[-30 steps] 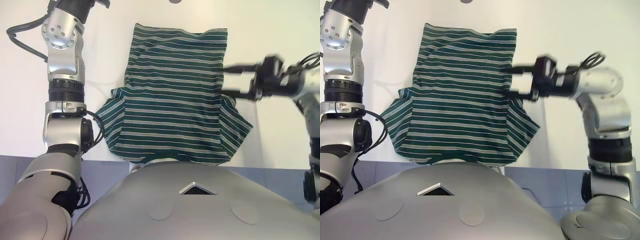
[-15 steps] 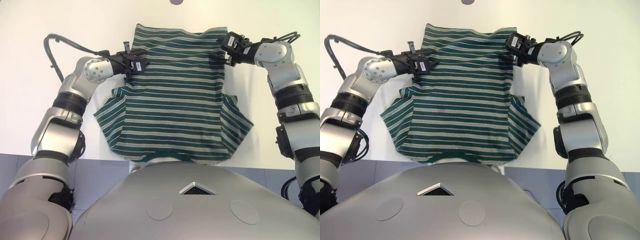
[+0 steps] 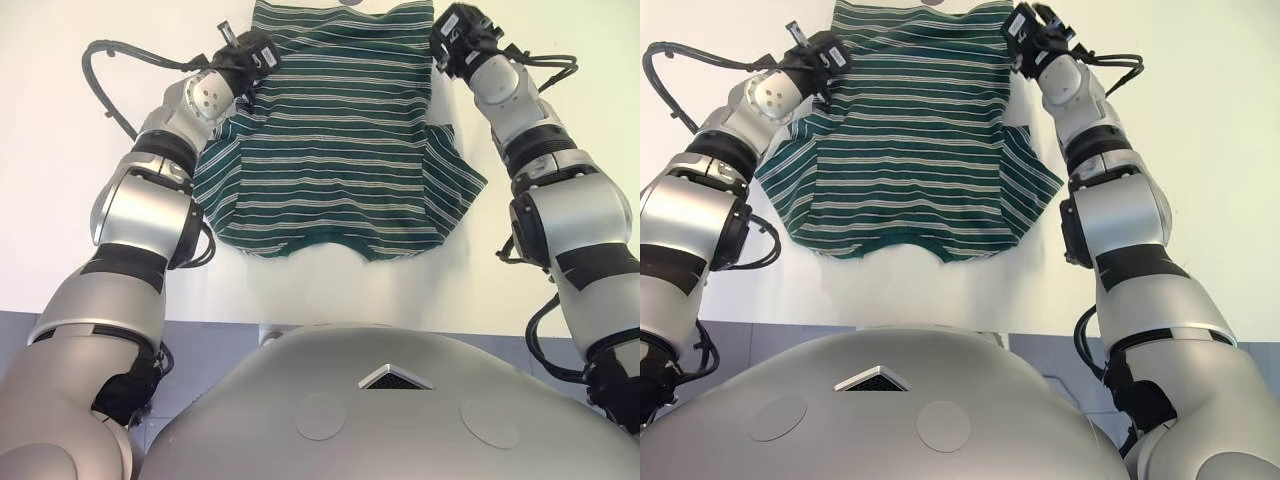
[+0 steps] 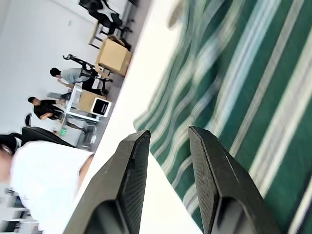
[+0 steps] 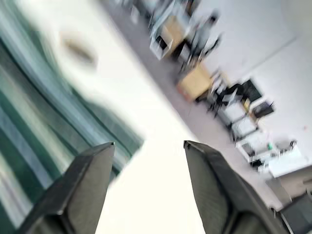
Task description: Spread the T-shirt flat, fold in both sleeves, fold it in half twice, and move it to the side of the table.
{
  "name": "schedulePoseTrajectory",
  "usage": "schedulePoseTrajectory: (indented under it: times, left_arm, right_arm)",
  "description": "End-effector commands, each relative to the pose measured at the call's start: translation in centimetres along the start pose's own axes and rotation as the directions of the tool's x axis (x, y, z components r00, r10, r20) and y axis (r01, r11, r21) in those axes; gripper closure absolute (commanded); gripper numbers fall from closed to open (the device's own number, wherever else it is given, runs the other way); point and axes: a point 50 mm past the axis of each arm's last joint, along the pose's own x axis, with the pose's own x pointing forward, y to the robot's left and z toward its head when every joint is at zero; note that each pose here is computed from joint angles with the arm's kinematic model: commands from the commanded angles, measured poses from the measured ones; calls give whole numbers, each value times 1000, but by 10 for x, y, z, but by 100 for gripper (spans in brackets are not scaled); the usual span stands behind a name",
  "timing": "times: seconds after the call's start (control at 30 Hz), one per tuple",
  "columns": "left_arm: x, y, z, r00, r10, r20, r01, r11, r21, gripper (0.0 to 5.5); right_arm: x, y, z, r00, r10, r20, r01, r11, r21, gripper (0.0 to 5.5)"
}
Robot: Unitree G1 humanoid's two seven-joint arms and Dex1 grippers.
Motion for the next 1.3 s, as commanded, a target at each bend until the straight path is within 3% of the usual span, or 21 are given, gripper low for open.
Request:
schedulePoseTrajectory:
  times: [0.03,0.1,0.23,0.43,0.53,0.63,0.73,0.83,0.93,1.0,1.13,1.3]
  left_arm:
    - [-16,47,9,985,102,141,-94,994,-64,406]
    - [-35,67,6,970,128,205,-115,991,-74,406]
    - [-71,79,-5,967,75,243,-68,997,-39,406]
    - [-95,81,-9,958,112,262,-61,979,-194,406]
    - [-106,69,-7,962,42,271,13,980,-200,406]
    - [-124,57,-11,965,-53,255,100,980,-174,406]
    - [-157,57,-20,963,-186,193,211,970,-118,406]
    - [-191,59,-23,922,-379,74,377,925,36,406]
    - [-204,66,-19,897,-436,-78,440,860,257,406]
    - [-209,54,-21,842,-513,-166,536,766,354,406]
    - [-219,18,-26,714,-661,-232,695,629,348,406]
    - [-219,2,-53,705,-645,-294,709,636,305,406]
  right_arm:
    - [-11,-23,23,969,36,246,-57,995,78,286]
    - [-34,-14,19,923,232,307,-256,966,40,286]
    - [-103,17,-15,758,633,157,-626,774,-96,286]
    - [-151,63,-43,592,806,-28,-805,588,-86,286]
    - [-169,66,-45,511,857,-69,-859,507,-75,286]
    - [-161,50,-44,571,814,-108,-821,562,-101,286]
    - [-154,33,-32,671,740,-45,-740,667,-83,286]
    - [-159,10,-20,760,650,18,-650,760,-25,286]
    - [-162,-10,-16,823,563,78,-568,818,89,286]
    - [-162,-19,-15,847,523,97,-532,835,141,286]
    - [-160,-32,-19,883,463,75,-469,864,182,286]
    - [-158,-34,-21,904,422,70,-427,879,212,286]
